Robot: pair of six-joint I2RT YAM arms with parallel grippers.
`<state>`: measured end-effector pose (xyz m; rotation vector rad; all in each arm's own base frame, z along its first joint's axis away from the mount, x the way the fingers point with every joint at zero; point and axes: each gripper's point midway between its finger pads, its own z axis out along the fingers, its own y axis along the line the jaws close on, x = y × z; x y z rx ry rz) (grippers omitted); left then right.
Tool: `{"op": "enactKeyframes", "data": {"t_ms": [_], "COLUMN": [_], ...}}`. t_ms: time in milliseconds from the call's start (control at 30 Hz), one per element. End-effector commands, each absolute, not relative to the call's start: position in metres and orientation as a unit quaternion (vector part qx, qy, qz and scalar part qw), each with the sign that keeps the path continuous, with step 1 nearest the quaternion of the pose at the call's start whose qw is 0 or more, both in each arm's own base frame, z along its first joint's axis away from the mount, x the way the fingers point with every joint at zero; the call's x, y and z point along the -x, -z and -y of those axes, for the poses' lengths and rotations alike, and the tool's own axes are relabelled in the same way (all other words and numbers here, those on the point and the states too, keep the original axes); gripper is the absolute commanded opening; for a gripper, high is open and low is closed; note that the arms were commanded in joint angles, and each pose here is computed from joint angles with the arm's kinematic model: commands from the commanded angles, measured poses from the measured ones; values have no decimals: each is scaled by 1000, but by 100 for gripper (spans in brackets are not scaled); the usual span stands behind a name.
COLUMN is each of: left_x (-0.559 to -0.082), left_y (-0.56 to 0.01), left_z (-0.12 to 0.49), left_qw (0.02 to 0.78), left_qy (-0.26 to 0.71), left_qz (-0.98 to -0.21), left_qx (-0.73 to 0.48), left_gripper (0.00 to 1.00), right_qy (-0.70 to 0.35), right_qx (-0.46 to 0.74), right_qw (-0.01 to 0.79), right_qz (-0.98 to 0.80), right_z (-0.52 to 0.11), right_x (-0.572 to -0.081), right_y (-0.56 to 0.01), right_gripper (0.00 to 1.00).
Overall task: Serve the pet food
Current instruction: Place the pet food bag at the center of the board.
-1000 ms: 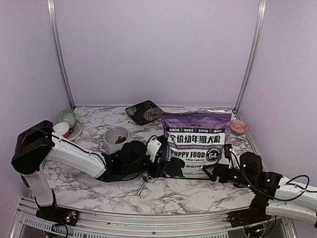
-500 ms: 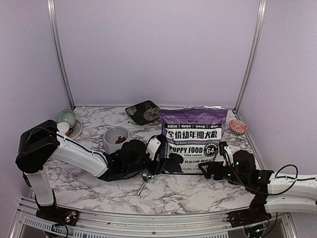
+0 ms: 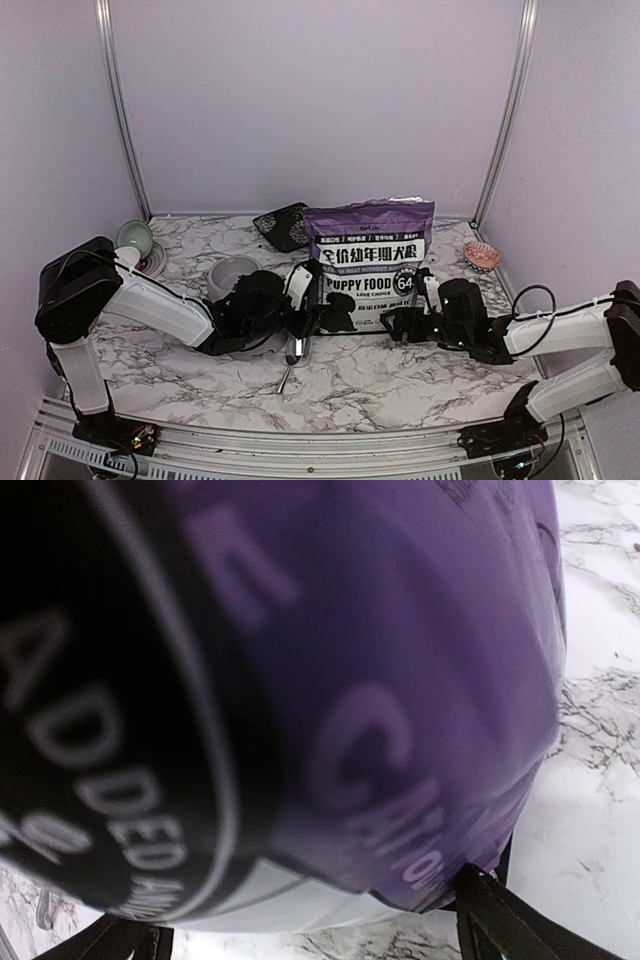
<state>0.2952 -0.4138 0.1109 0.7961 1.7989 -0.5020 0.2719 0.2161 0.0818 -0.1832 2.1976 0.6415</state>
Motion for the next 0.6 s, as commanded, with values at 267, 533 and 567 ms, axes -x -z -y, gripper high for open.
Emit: {"op": "enactKeyframes", "data": {"t_ms": [267, 533, 567], "left_x": [-342, -377, -382], "left_y": [-116, -119, -119], "left_z": [391, 380, 379], "left_qw": [558, 572, 573], "left_qy": [180, 165, 164], "left_qz": [-747, -749, -748], "left_qx": [-312, -293, -291], "left_gripper": [63, 64, 64], "right_qy": [-274, -267, -264], "right_qx": [133, 132, 134], "right_qw": [464, 489, 492], "right_qz": [-832, -820, -819], "right_z": [-274, -289, -291], "right_x": [-332, -369, -373], "right_y": [-123, -127, -127], "right_gripper": [95, 95, 95]}}
